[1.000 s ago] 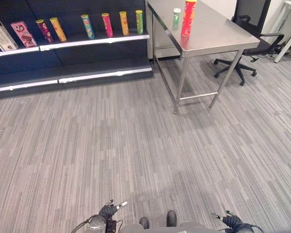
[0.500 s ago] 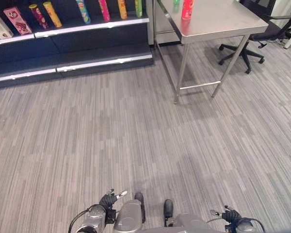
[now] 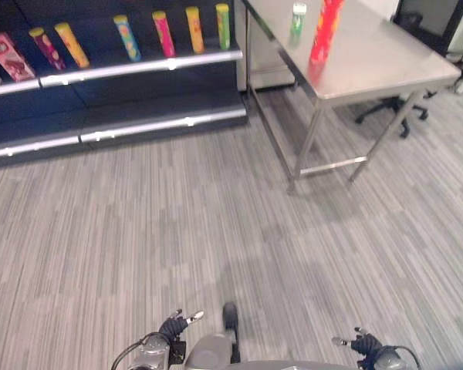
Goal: Put the goods on the table back onto the shelves and tidy them up.
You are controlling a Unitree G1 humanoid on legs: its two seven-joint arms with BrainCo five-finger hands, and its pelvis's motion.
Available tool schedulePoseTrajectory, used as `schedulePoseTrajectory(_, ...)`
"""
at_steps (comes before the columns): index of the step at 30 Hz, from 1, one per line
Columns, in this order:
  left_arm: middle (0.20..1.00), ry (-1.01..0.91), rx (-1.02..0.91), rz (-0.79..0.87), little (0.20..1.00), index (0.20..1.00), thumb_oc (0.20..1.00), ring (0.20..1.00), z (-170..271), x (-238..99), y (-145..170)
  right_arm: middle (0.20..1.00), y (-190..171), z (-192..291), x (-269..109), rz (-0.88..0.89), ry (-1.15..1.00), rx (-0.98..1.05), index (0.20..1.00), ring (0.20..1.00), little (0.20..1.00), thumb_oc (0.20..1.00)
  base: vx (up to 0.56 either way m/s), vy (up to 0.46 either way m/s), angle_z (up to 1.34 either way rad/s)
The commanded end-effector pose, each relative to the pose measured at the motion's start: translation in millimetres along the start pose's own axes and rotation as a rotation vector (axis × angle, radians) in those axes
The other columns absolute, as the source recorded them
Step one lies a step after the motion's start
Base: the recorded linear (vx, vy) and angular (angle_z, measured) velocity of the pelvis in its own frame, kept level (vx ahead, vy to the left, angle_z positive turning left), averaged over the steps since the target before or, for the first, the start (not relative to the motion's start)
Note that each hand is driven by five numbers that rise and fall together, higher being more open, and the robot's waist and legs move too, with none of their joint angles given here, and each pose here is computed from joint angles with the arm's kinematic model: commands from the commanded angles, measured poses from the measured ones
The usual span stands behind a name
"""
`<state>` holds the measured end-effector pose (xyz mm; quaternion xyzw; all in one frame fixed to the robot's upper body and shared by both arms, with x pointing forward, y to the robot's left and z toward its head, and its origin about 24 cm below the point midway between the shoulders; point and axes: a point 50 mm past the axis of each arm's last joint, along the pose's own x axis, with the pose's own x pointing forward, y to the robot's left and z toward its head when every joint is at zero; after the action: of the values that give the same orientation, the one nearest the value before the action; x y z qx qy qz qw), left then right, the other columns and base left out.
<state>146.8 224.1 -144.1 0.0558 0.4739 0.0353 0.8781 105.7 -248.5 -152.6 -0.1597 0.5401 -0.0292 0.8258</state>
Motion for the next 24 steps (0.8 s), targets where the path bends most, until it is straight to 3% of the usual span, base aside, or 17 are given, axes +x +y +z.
schedulePoseTrajectory(1, 1.0, -0.023, 0.044, 0.026, 1.0, 1.0, 1.0, 1.0, 7, 1, 8, 1.0, -26, 29, 2, -0.073, -0.093, 0.008, 1.0, 1.0, 1.0, 1.0, 0.3, 0.168, 0.14)
schedulePoseTrajectory(8, 1.0, -0.045, 0.121, -0.019, 1.0, 1.0, 1.0, 1.0, 18, 3, 2, 1.0, -21, 11, 2, -0.047, -0.019, 0.075, 1.0, 1.0, 1.0, 1.0, 0.37, 0.058, 0.2)
schedulePoseTrajectory(18, 1.0, 0.047, 0.228, -0.095, 1.0, 1.0, 1.0, 1.0, -9, 0, -14, 1.0, -20, -38, -8, -0.038, 0.129, 0.067, 1.0, 1.0, 1.0, 1.0, 0.46, -0.047, 0.64)
schedulePoseTrajectory(24, 1.0, 0.017, 0.215, -0.097, 1.0, 1.0, 1.0, 1.0, -2, 1, -19, 1.0, -30, -21, -4, -0.061, 0.068, 0.09, 1.0, 1.0, 1.0, 1.0, 0.37, -0.121, 0.48)
